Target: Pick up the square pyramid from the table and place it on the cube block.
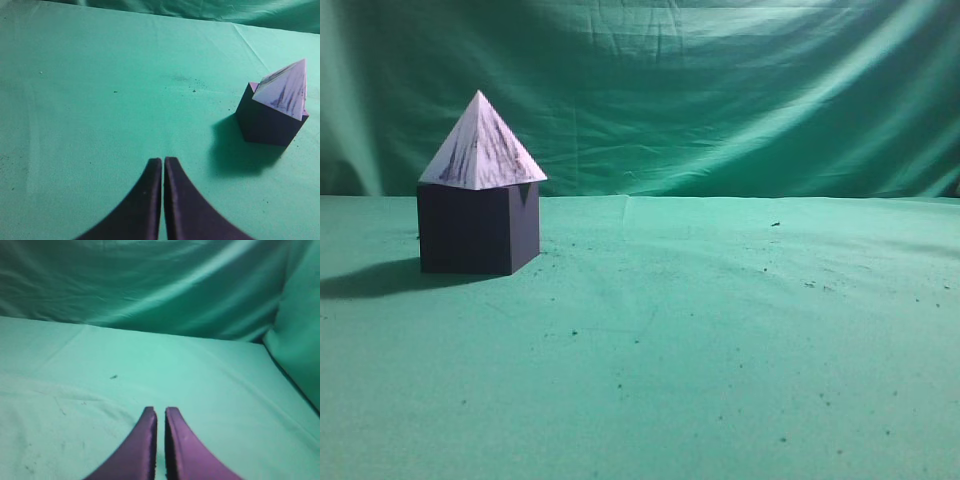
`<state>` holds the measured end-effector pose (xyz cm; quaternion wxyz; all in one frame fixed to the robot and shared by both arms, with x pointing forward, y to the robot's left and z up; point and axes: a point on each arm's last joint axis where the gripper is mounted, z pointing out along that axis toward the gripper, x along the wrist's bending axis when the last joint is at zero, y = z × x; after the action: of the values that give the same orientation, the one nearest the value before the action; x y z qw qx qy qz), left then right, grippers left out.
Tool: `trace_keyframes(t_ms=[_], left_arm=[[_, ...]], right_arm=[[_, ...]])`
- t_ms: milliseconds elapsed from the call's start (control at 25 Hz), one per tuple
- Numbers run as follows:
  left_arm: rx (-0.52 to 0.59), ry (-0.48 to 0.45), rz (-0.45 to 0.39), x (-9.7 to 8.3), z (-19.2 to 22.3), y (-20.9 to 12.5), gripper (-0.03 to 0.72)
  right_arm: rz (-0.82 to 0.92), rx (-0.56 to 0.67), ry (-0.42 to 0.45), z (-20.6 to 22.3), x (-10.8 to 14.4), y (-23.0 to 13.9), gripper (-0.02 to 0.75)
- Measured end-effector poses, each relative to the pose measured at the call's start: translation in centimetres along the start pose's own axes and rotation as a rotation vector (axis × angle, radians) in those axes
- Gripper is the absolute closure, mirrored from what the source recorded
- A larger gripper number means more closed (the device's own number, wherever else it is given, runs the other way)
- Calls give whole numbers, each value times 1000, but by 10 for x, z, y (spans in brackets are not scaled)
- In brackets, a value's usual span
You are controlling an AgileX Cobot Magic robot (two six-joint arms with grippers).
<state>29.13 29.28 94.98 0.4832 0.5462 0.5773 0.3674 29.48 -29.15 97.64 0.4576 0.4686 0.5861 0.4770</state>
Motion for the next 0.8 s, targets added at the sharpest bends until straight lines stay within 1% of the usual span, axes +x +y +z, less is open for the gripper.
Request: trace_keyframes(t_ms=[80, 160, 480, 800], left_arm=[[0, 0, 0, 0, 0, 0, 688], [0, 0, 0, 0, 0, 0, 688], [0, 0, 0, 0, 0, 0, 688], [0, 0, 0, 0, 0, 0, 688]], right_arm=[[2, 10, -4, 0, 1, -9, 672], [2, 52, -3, 1, 1, -17, 672], [10, 179, 2, 0, 2, -31, 672], [11, 186, 2, 0, 2, -31, 672]])
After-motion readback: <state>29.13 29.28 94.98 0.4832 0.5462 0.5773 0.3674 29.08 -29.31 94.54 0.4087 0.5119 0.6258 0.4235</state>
